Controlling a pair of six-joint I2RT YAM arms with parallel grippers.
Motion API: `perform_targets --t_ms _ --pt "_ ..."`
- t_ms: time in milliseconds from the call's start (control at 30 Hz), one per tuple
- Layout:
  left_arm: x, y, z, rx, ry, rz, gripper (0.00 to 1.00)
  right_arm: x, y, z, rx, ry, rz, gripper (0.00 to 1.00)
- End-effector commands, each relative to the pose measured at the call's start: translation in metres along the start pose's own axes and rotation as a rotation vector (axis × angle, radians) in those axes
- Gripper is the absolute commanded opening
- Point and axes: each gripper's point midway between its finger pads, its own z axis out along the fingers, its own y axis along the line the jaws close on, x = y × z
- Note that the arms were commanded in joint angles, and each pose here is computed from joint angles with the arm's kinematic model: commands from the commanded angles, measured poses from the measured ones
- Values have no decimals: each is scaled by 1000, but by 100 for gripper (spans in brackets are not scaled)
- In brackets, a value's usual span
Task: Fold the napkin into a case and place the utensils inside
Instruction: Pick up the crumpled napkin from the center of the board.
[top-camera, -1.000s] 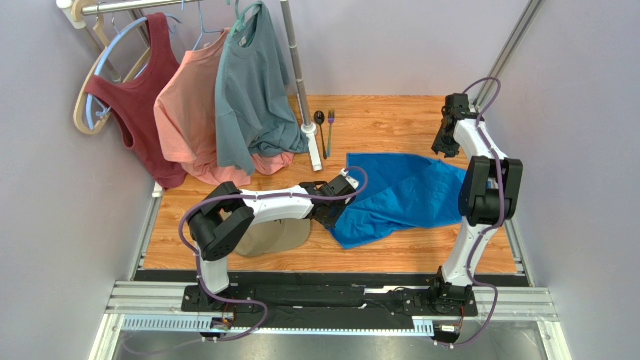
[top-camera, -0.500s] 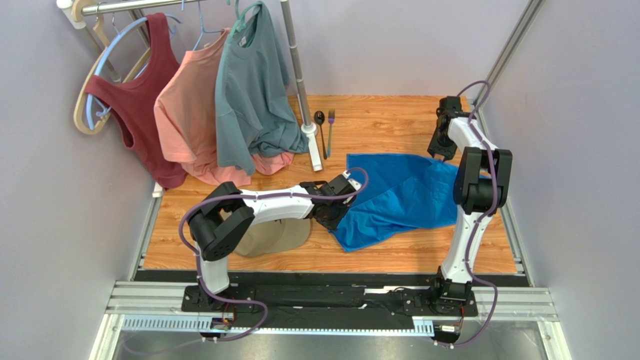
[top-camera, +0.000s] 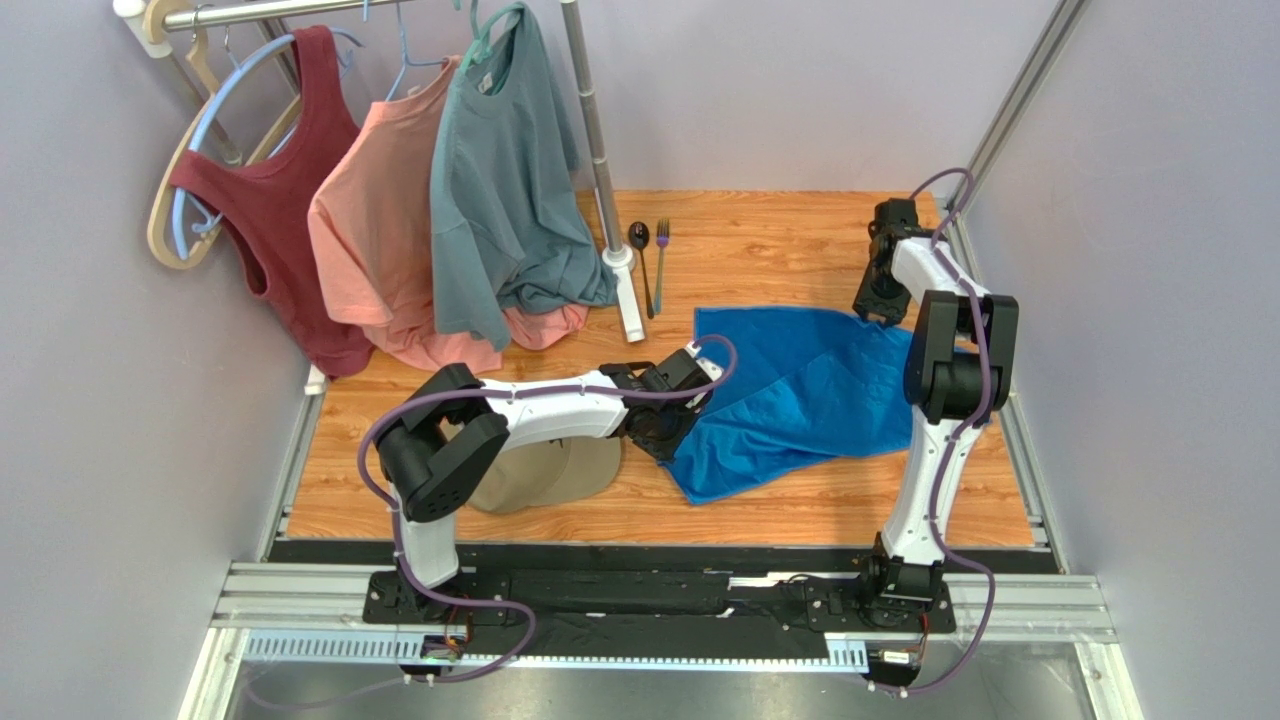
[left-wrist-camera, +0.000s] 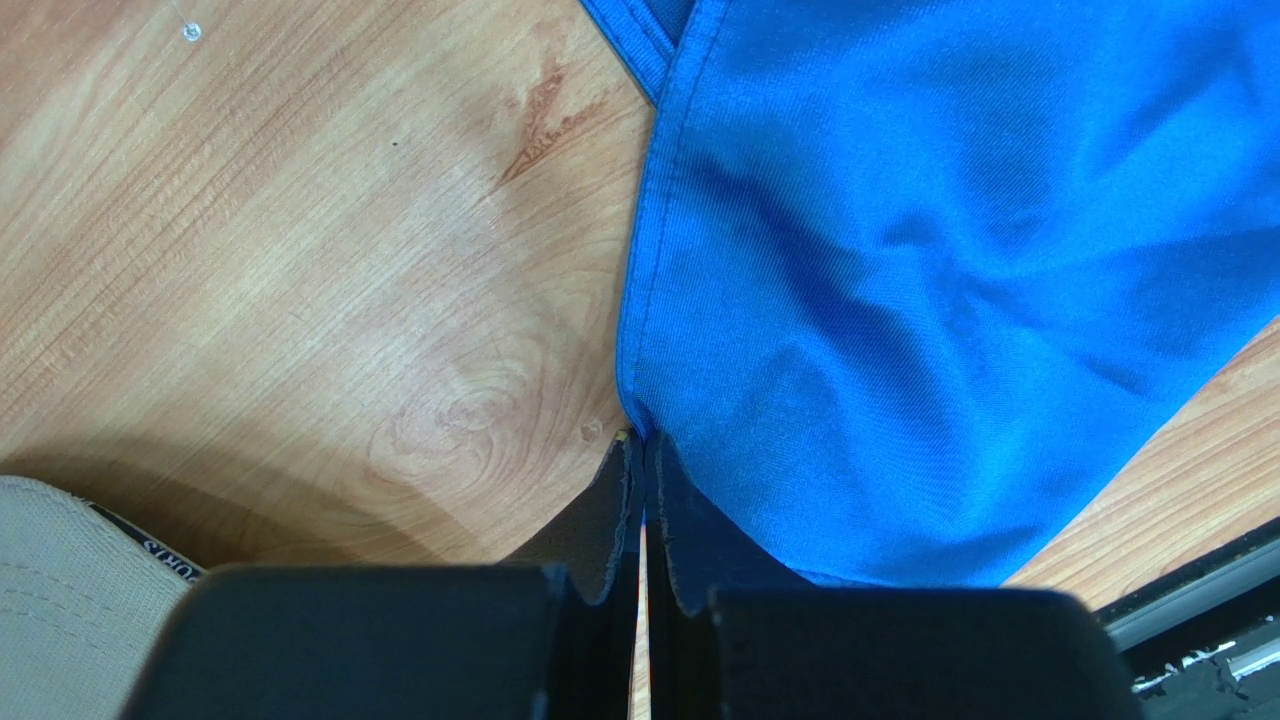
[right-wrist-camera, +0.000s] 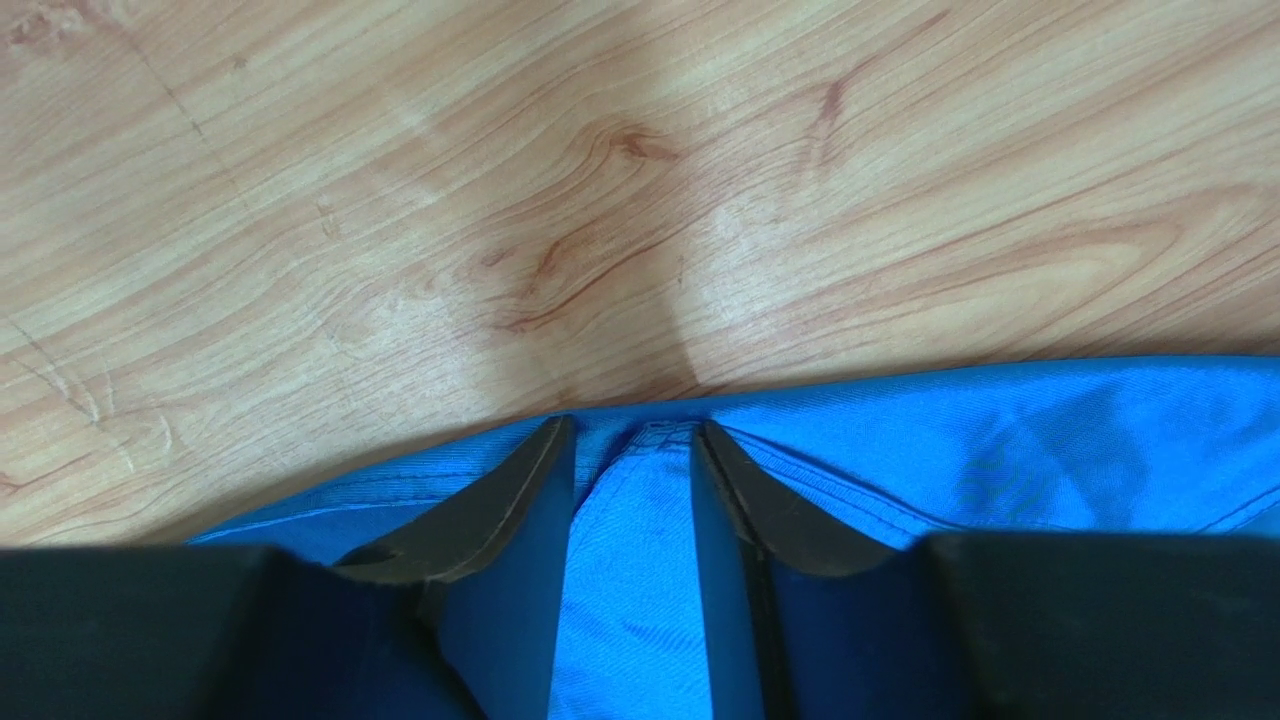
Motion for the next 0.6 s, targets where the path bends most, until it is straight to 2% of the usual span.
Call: perform_targets --t_ms 0,233,267,300,400,567 --pt "-16 -8 -15 32 -47 -9 0 -9 -3 4 17 -38 -4 35" --pt "-20 -7 -19 24 -60 -13 0 -19 -5 -10 15 -76 6 21" --pt "-21 -7 -19 23 -62 -15 0 -20 -5 -10 12 -80 7 17" --pt "-21 -7 -19 24 -62 -13 0 -20 -5 -12 10 -81 11 10" --pt "-22 -8 -21 25 -66 -15 0 -20 -2 -13 -3 -80 14 0" --pt "-24 -5 -26 11 -76 -14 0 -23 -3 -21 -7 -90 28 0"
